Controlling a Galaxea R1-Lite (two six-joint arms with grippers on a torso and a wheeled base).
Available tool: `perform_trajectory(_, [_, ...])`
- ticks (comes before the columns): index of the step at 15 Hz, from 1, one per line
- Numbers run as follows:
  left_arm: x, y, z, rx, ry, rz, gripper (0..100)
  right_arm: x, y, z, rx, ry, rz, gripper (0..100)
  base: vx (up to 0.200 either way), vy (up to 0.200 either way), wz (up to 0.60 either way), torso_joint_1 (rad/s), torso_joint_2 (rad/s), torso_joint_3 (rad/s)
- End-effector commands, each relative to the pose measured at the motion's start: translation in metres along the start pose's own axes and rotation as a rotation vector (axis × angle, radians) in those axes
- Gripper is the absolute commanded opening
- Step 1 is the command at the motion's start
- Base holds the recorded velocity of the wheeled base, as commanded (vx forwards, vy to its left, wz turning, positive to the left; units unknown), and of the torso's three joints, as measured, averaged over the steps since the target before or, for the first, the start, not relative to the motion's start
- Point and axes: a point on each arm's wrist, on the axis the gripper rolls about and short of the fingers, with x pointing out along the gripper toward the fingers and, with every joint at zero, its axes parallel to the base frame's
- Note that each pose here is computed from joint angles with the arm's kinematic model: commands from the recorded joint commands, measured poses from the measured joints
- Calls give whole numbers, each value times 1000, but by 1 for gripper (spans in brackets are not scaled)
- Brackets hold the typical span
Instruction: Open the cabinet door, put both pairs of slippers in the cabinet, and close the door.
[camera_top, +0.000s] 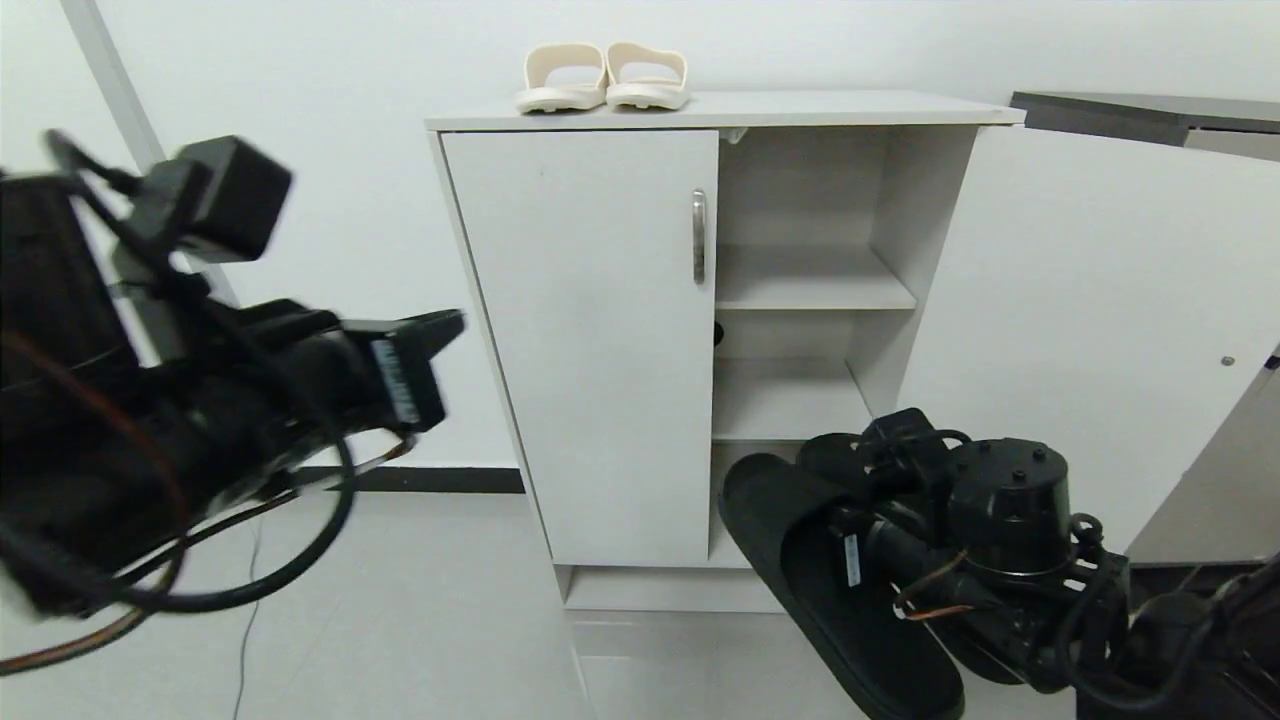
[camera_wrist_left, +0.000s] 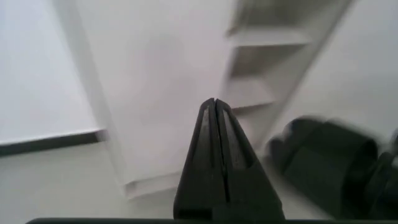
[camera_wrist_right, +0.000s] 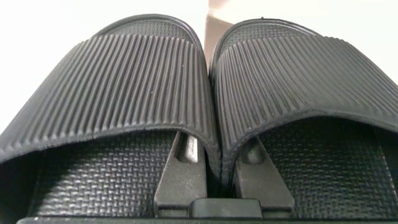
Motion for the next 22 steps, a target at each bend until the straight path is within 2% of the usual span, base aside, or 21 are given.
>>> perform_trajectory(1, [-83, 51, -18, 33, -56, 319, 0, 23, 8, -7, 16, 16, -40, 0, 0, 0, 0, 0, 0, 0])
perform_trajectory(2, [-105, 60, -30, 26, -80, 424, 0, 26, 8, -6, 17, 12, -55, 0, 0, 0, 0, 0, 0, 0])
perform_trajectory(3, [-112, 62, -35, 24, -87, 457, 0, 27, 9, -7, 16, 14, -59, 0, 0, 0, 0, 0, 0, 0])
perform_trajectory(4, [-142, 67, -57, 8, -132, 573, 0, 27, 9, -8, 16, 16, -60, 0, 0, 0, 0, 0, 0, 0])
perform_trajectory(6, [-166, 70, -91, 4, -143, 668, 0, 26, 8, -8, 16, 15, -62, 0, 0, 0, 0, 0, 0, 0])
perform_trajectory(7, [-176, 70, -117, 8, -130, 730, 0, 26, 9, -8, 15, 15, -62, 0, 0, 0, 0, 0, 0, 0])
perform_trajectory(9, [-188, 69, -152, 10, -129, 759, 0, 26, 10, -9, 13, 19, -59, 0, 0, 0, 0, 0, 0, 0])
perform_trajectory(11, [-199, 66, -170, 15, -78, 731, 0, 25, 11, -10, 9, 23, -54, 0, 0, 0, 0, 0, 0, 0])
perform_trajectory(12, [-209, 63, -187, 32, -66, 679, 0, 24, 13, -12, 6, 28, -50, 0, 0, 0, 0, 0, 0, 0])
perform_trajectory(13, [-213, 61, -190, 34, -89, 620, 0, 24, 13, -12, 6, 28, -48, 0, 0, 0, 0, 0, 0, 0])
perform_trajectory(14, [-212, 61, -189, 12, -115, 603, 0, 24, 13, -12, 8, 26, -48, 0, 0, 0, 0, 0, 0, 0])
perform_trajectory(15, [-211, 60, -189, 9, -118, 554, 0, 24, 13, -12, 8, 26, -48, 0, 0, 0, 0, 0, 0, 0])
perform_trajectory(16, [-210, 58, -190, 10, -109, 446, 0, 24, 14, -12, 7, 26, -45, 0, 0, 0, 0, 0, 0, 0])
perform_trajectory(17, [-209, 56, -193, 20, -74, 367, 0, 23, 15, -12, 6, 26, -41, 0, 0, 0, 0, 0, 0, 0])
perform_trajectory(19, [-208, 55, -194, 39, -56, 291, 0, 22, 18, -12, 3, 27, -34, 0, 0, 0, 0, 0, 0, 0])
perform_trajectory(20, [-208, 54, -194, 49, -54, 273, 0, 22, 19, -13, 1, 27, -29, 0, 0, 0, 0, 0, 0, 0])
perform_trajectory(22, [-208, 54, -194, 49, -52, 267, 0, 25, 21, -16, 2, 27, -28, 0, 0, 0, 0, 0, 0, 0])
